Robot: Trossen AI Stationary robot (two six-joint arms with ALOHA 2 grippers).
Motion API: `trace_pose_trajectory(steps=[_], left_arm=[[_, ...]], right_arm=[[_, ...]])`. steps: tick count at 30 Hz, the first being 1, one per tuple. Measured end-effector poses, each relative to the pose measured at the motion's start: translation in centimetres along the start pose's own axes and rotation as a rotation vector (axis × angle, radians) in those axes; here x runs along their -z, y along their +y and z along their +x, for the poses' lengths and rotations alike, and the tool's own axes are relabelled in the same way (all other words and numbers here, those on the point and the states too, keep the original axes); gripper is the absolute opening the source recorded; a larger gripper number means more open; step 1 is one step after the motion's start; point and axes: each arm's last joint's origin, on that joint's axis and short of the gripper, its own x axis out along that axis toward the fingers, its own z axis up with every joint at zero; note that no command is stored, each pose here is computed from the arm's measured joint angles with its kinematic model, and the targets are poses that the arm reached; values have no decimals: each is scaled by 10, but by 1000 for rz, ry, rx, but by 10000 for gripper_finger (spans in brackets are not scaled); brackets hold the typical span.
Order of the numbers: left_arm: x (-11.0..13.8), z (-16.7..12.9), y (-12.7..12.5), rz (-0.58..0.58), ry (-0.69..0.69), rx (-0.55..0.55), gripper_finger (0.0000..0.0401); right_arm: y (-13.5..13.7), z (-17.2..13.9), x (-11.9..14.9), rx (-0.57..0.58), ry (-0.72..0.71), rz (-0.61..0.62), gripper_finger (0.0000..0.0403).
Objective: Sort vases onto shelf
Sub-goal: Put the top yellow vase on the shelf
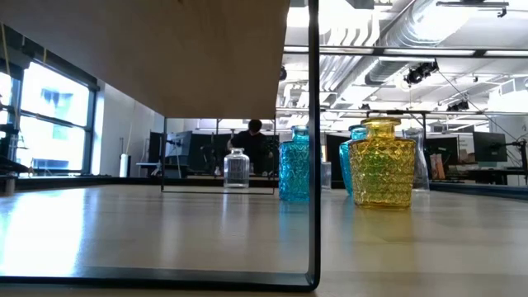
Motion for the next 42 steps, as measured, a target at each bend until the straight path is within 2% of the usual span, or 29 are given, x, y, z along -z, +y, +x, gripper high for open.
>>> trace_pose_trajectory(steps=[3, 8, 10, 14, 17, 21, 25, 31, 35, 42], left_arm=[[5, -9, 10, -49, -33, -6, 3], [12, -23, 22, -151, -77, -4, 3], [14, -25, 24, -173, -87, -3, 3], [15, -28, 26, -202, -94, 2, 3], [15, -28, 26, -193, -93, 2, 3], [15, -27, 26, -147, -92, 0, 3], [15, -27, 26, -78, -92, -3, 3], [15, -28, 26, 33, -93, -7, 3], [15, -28, 26, 109, -93, -11, 3], [17, -30, 28, 223, -99, -14, 3]], right_arm=[[4, 21, 1, 60, 235, -133, 0], [7, 56, 14, 6, 517, -259, 0], [13, 72, 21, -2, 579, -332, 0], [28, 97, 32, 5, 631, -324, 0], [40, 112, 48, -77, 712, -354, 0], [52, 118, 69, -248, 884, -194, 0], [63, 109, 77, -285, 1030, -39, 0], [95, 97, 64, -317, 971, 179, 12], [123, 98, 70, -305, 1025, 319, 56], [171, 100, 93, -236, 1148, 427, 160]])
